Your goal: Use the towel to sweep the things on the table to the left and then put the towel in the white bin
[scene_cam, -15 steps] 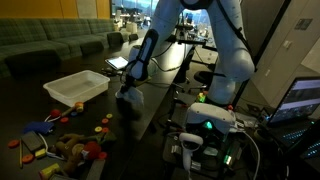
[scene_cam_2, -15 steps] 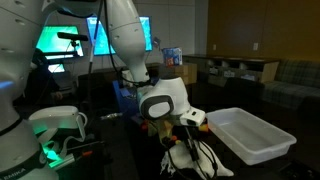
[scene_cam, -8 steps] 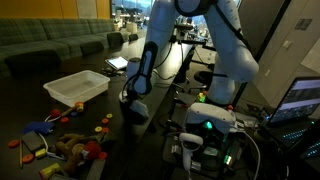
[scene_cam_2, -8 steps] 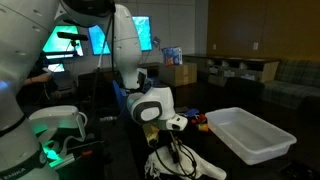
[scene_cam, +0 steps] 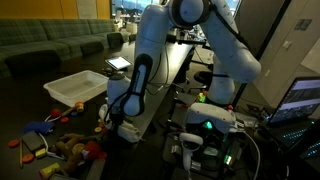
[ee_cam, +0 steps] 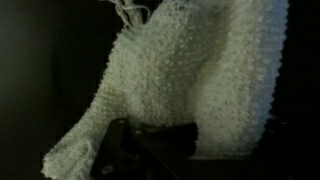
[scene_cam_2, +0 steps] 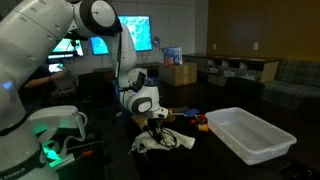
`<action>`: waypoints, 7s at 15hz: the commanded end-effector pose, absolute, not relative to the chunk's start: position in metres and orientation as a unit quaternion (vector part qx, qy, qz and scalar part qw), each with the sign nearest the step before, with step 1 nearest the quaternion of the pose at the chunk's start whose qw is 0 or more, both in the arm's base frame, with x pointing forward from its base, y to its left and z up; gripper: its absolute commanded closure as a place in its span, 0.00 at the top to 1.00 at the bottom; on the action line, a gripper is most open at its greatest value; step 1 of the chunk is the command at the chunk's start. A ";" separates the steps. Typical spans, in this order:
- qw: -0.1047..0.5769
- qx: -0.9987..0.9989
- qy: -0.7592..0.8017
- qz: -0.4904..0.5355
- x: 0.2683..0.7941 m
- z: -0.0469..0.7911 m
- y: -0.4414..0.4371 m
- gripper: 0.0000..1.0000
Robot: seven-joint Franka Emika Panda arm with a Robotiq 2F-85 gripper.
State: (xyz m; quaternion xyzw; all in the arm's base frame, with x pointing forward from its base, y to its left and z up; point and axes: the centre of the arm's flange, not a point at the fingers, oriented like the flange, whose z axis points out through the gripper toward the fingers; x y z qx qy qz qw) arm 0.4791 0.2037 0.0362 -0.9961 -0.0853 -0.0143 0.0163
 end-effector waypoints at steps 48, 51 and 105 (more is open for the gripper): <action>-0.102 -0.983 -0.035 -0.149 0.704 0.000 0.220 0.00; -0.104 -0.979 -0.059 -0.164 0.725 0.001 0.244 0.00; 0.028 -0.976 0.015 -0.215 0.775 0.308 0.049 1.00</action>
